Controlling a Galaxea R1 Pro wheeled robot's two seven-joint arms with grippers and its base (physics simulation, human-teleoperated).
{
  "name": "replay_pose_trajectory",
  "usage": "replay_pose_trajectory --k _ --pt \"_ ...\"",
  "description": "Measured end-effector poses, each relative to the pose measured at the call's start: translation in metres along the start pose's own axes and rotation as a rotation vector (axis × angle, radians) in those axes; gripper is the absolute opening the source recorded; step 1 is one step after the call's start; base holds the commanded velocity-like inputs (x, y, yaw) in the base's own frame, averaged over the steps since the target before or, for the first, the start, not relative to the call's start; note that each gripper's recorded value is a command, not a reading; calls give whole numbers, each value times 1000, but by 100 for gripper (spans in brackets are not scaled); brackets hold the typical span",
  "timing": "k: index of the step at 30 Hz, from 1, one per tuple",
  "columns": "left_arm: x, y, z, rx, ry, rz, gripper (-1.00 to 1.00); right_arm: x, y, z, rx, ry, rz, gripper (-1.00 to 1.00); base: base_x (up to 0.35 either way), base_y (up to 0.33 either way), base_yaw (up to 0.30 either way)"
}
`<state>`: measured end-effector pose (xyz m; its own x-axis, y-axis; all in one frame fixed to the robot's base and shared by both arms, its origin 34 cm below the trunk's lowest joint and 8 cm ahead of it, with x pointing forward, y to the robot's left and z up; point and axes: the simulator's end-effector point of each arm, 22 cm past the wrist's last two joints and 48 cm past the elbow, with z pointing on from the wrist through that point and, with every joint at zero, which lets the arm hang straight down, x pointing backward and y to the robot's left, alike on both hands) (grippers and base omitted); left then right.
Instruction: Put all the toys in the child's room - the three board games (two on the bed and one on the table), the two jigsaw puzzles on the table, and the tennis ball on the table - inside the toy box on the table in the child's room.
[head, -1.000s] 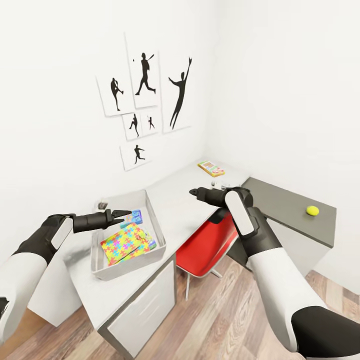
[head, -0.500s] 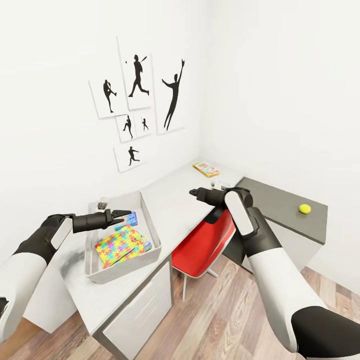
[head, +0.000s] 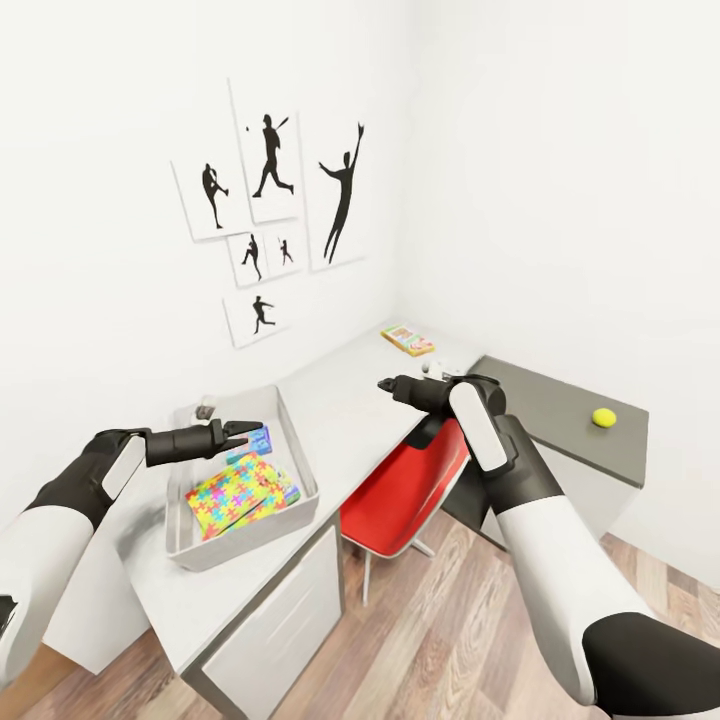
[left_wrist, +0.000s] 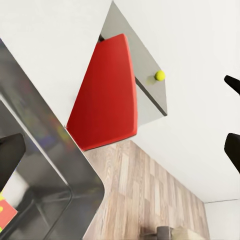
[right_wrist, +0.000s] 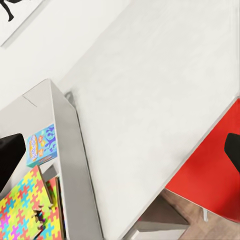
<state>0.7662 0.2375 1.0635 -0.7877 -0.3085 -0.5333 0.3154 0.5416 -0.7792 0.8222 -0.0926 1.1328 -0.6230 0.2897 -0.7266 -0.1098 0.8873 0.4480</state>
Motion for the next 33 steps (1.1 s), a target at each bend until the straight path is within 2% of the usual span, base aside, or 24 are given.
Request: replay_pose_trajectory --k 13,33 --pt "-5 -10 -4 7 -11 16 100 -2 3 -8 -2 -8 -2 100 0 -9 -158" --pt "-13 -25 -12 13 -26 39 100 -14 13 -22 -11 -33 -12 100 0 -187 -185"
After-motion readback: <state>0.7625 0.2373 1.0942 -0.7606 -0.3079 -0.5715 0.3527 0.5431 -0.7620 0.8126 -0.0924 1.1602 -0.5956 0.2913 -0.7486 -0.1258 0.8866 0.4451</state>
